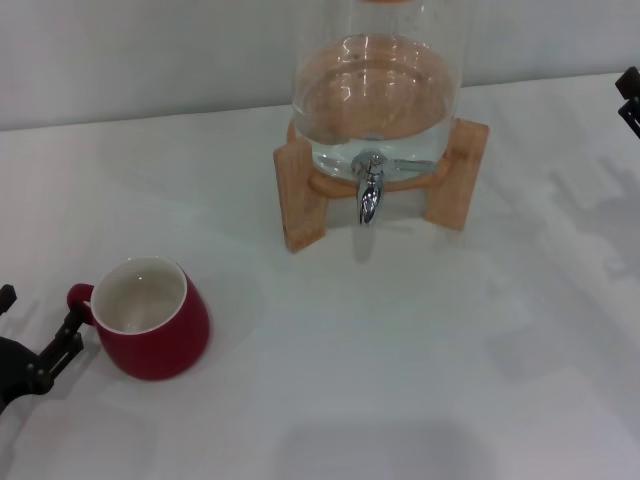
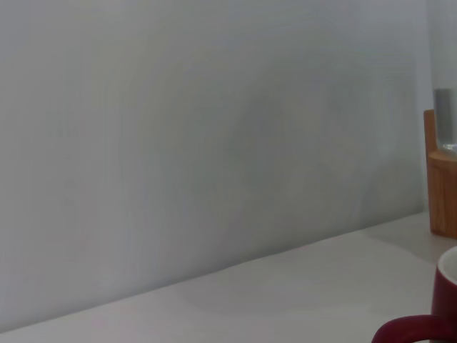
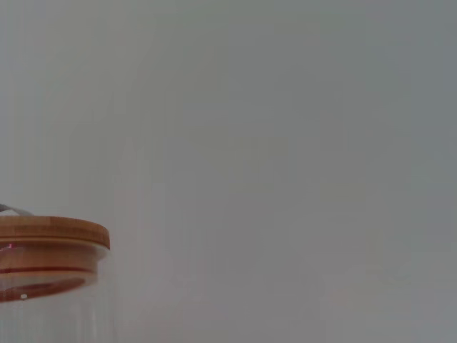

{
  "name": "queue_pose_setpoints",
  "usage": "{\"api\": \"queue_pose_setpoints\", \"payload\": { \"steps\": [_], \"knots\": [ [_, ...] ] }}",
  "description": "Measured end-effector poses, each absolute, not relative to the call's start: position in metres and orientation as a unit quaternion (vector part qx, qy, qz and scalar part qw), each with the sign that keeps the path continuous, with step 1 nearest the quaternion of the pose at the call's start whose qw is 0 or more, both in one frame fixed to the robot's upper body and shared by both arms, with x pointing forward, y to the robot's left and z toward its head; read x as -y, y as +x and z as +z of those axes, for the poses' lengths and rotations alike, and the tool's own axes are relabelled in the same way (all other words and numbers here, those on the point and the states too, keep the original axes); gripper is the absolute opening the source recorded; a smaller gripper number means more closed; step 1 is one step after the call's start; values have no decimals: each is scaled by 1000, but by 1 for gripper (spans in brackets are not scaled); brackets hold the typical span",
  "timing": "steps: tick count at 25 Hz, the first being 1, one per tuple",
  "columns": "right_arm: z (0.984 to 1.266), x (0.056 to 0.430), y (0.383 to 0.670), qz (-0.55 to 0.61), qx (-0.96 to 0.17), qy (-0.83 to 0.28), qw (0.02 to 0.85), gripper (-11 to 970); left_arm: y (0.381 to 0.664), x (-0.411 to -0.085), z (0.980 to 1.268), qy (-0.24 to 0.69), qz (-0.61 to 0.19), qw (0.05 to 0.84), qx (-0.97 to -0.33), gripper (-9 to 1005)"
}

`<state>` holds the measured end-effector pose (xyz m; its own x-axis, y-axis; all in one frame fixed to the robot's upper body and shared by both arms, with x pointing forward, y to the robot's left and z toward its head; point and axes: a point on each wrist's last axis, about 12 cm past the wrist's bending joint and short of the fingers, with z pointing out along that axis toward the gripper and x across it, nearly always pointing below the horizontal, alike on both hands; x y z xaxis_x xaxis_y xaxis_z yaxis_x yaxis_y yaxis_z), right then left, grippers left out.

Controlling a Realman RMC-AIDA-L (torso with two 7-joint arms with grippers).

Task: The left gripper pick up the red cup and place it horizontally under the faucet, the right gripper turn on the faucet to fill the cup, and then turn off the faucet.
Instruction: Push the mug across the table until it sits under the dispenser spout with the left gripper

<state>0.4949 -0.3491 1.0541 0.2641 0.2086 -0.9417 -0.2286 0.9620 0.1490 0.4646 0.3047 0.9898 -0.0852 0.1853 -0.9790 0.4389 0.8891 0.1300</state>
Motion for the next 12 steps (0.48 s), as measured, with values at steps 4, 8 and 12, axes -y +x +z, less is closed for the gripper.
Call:
{"api": "queue_pose_setpoints", "payload": {
  "steps": [4, 8, 12],
  "knots": [
    [1054, 350, 493, 138, -591, -8, 795, 828, 465, -306, 990, 214, -97, 640, -731, 833],
    [1053, 349, 493, 140, -592, -10, 793, 828, 465, -307, 989, 215, -95, 637, -734, 832],
    [1053, 349, 492, 140, -592, -10, 793, 828, 466, -307, 989, 216, -95, 637, -734, 832]
  ]
}}
